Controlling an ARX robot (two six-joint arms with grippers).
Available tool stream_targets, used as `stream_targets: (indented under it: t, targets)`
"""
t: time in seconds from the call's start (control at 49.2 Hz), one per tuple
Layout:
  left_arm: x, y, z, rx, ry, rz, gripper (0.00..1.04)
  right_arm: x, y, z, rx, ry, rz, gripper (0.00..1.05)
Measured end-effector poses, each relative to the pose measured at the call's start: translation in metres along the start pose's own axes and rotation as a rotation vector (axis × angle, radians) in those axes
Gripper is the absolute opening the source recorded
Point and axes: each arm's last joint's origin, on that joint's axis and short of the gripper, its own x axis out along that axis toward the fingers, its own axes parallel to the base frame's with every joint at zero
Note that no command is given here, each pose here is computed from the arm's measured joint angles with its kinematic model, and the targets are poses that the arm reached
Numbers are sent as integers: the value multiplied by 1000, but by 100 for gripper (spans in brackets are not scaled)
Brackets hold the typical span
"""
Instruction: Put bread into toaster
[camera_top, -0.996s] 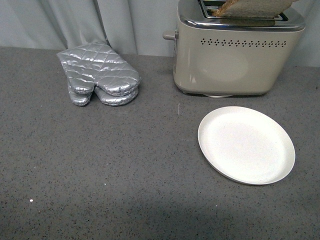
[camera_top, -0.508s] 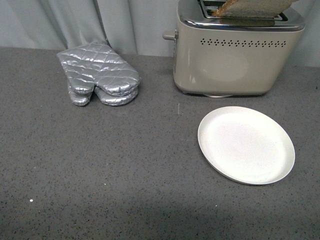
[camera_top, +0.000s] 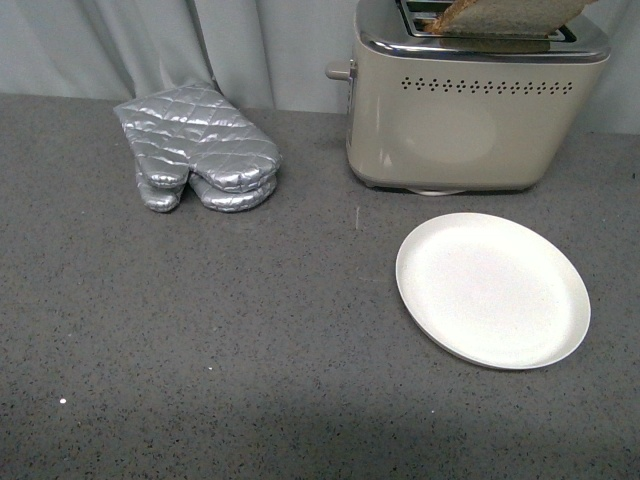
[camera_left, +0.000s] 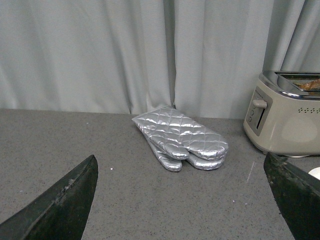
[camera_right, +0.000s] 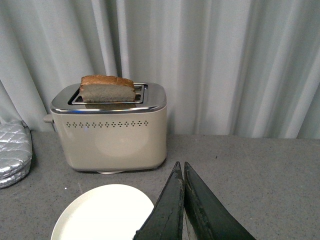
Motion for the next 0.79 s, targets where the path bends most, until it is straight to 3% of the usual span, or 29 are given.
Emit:
stream_targets:
  t: [0.325,0.549,0.793]
  targets:
    - [0,0,0,0,0,0,98,-13,0,-3,-1,3,1,1]
    - [0,0,0,0,0,0,98,-13,0,-3,-2,5,1,50]
    - [0,0,0,0,0,0,98,-13,0,-3,-2,5,1,95]
